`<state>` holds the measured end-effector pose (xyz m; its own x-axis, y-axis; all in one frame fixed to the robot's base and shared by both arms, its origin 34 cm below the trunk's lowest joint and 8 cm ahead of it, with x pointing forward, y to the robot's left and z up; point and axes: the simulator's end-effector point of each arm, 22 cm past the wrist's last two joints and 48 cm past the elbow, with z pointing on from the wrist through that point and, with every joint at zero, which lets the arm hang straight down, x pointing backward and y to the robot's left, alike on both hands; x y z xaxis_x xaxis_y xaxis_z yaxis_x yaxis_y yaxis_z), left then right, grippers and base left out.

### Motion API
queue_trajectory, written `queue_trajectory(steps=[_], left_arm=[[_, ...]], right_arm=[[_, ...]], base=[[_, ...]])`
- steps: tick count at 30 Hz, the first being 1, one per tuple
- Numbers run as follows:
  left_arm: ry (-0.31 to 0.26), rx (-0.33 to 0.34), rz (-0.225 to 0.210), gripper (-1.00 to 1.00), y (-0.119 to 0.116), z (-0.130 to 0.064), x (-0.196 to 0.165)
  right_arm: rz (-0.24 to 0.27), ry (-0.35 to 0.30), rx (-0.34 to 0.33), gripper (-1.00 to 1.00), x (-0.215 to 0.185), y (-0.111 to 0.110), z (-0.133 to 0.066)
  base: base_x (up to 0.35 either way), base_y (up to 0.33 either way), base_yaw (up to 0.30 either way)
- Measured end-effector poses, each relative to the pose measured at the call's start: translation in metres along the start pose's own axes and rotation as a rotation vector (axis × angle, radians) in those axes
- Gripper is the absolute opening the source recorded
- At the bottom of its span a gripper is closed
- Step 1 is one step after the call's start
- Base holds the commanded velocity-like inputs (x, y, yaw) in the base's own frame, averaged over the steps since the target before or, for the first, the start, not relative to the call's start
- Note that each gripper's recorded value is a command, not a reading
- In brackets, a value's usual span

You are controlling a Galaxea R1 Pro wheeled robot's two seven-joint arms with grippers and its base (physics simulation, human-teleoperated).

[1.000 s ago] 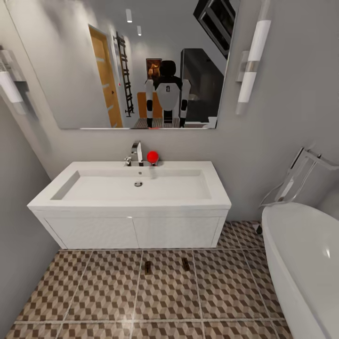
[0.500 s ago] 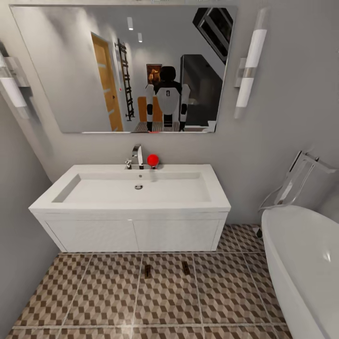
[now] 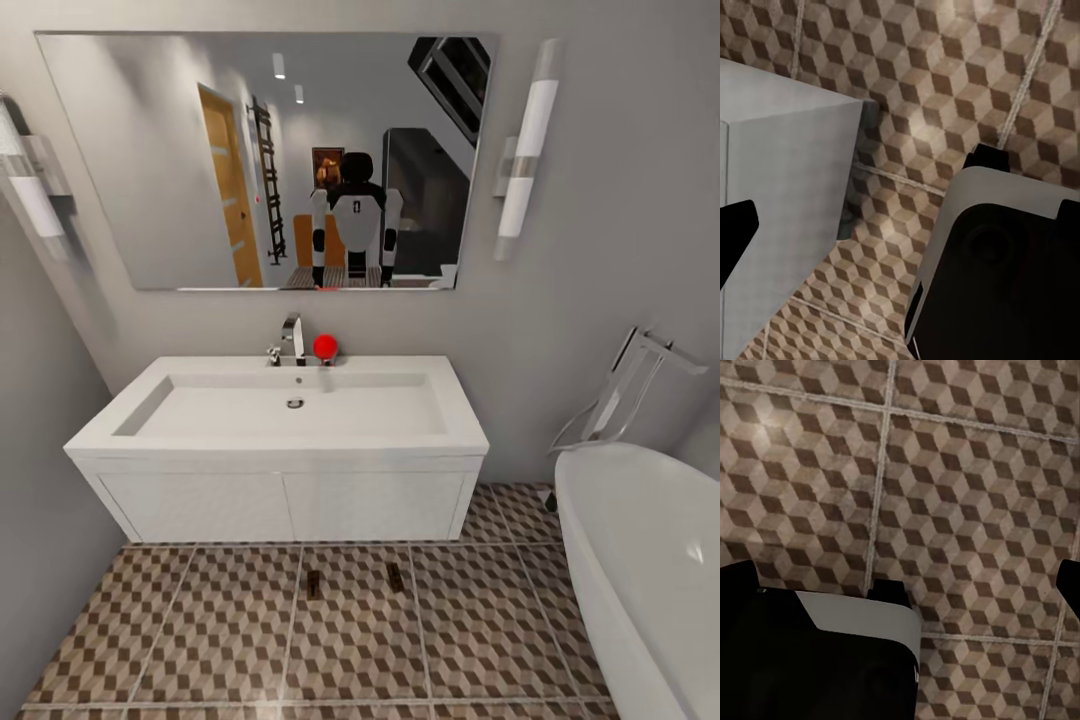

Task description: Take the four mousetraps from the cabinet in the bathroom and place them on the bathroom floor. Make sure all four end up on the same floor surface, and ensure that at least two of them are either under or directly next to the same bathroom sink.

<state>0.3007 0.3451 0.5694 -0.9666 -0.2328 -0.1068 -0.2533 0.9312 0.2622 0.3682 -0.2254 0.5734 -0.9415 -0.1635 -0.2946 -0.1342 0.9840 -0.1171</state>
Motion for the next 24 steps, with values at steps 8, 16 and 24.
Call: queue_trajectory(steps=[8,16,24], left_arm=[[-0.012,0.003,-0.004,1.00,-0.0006,-0.0019,-0.0048],[-0.016,0.004,-0.005,1.00,-0.0007,-0.0026,-0.0067],[-0.017,0.004,-0.005,1.00,-0.0007,-0.0027,-0.0070]], right_arm=[[0.001,-0.012,0.003,1.00,-0.0050,-0.0014,-0.0013],[0.001,-0.018,0.005,1.00,-0.0076,-0.0032,-0.0017],[0.000,-0.019,0.007,1.00,-0.0078,-0.0047,-0.0016]], base=[[0.000,0.000,0.000],[0.000,0.000,0.000],[0.000,0.000,0.000]])
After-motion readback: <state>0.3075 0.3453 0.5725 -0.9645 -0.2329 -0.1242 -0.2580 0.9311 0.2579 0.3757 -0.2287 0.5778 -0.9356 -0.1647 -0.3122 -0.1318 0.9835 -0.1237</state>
